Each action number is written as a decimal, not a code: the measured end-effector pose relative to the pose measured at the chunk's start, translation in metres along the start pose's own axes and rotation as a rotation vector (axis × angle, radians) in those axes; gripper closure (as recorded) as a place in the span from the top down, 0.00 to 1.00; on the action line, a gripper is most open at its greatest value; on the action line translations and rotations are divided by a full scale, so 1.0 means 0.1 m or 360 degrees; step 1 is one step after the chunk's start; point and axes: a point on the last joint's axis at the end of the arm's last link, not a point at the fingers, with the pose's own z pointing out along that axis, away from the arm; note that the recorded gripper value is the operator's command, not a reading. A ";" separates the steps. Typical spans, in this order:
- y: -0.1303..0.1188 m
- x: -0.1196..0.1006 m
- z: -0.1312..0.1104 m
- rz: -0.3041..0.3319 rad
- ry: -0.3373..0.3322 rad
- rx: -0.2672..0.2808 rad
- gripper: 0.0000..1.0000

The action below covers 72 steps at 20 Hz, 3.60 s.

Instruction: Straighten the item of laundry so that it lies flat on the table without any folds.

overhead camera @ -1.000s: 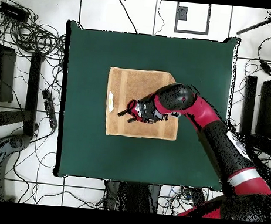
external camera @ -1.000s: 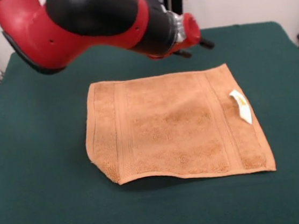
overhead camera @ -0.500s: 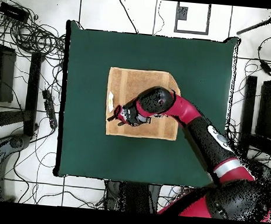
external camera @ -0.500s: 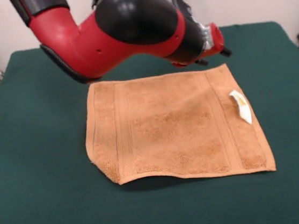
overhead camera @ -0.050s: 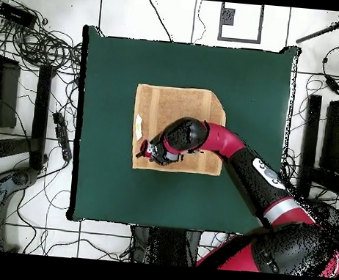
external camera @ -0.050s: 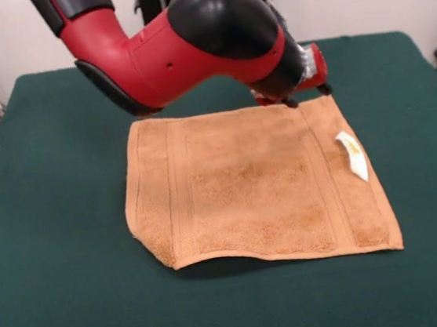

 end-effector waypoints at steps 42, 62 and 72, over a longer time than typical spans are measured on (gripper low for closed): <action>0.29 0.25 0.28 0.0017 -0.0255 -0.0333 1.00; 0.28 0.08 0.32 -0.0168 -0.0380 0.0004 1.00; 0.30 0.07 0.33 -0.0167 -0.0374 0.0035 1.00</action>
